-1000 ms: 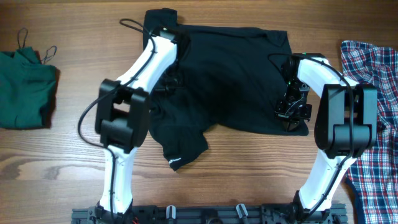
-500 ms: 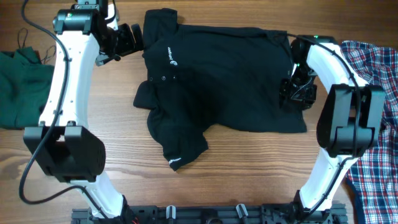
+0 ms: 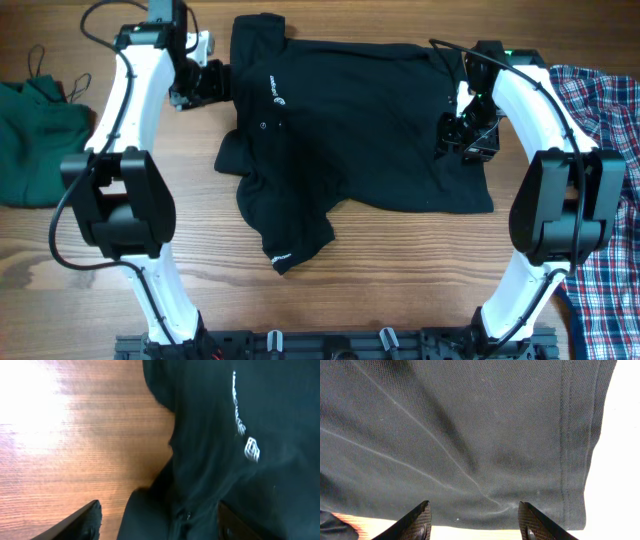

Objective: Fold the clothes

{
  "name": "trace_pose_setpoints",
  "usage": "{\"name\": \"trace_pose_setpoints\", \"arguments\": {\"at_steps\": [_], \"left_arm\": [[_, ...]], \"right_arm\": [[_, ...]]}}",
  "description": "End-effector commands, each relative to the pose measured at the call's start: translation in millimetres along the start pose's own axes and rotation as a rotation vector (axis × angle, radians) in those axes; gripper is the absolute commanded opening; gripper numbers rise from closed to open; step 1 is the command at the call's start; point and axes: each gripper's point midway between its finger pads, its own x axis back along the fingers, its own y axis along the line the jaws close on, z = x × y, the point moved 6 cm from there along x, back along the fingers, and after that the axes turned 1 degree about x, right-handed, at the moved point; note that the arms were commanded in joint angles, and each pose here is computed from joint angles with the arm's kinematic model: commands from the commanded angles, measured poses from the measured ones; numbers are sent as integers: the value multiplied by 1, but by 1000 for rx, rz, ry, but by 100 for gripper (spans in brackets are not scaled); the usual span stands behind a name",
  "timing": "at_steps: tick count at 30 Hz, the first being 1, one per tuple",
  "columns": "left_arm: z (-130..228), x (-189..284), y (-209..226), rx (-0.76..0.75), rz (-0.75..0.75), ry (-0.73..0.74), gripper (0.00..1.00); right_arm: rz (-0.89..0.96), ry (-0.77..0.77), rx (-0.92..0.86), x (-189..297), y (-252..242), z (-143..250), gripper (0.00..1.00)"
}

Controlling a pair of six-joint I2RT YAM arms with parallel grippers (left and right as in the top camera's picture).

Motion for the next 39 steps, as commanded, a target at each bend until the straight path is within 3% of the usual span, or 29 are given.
{"name": "trace_pose_setpoints", "arguments": {"at_steps": [1, 6, 11, 21, 24, 26, 28, 33, 35, 39], "left_arm": [[23, -11, 13, -112, 150, 88, 84], [53, -37, 40, -44, 221, 165, 90], [71, -46, 41, -85, 394, 173, 94], [84, -60, 39, -57, 460, 190, 92], [84, -58, 36, -49, 495, 187, 83], [84, -58, 35, -45, 499, 192, 70], [86, -57, 35, -39, 501, 201, 66], [86, -57, 34, -39, 508, 199, 44], [86, -57, 34, -38, 508, 200, 46], [86, -57, 33, -41, 507, 201, 42]], "right_arm": [[-23, -36, 17, 11, 4, -2, 57], [-24, -50, 19, 11, 5, -5, 57], [-24, -49, 19, 10, 5, -5, 57], [-24, -47, 19, 10, 5, -4, 58], [-23, -47, 19, 10, 5, -4, 58], [-20, -47, 18, 10, 4, -4, 59], [-20, -47, 18, 10, 4, -4, 59], [-20, -47, 18, 10, 4, -4, 62], [-20, -47, 18, 10, 4, -4, 62], [-20, -46, 18, 9, 4, -4, 63]]}}
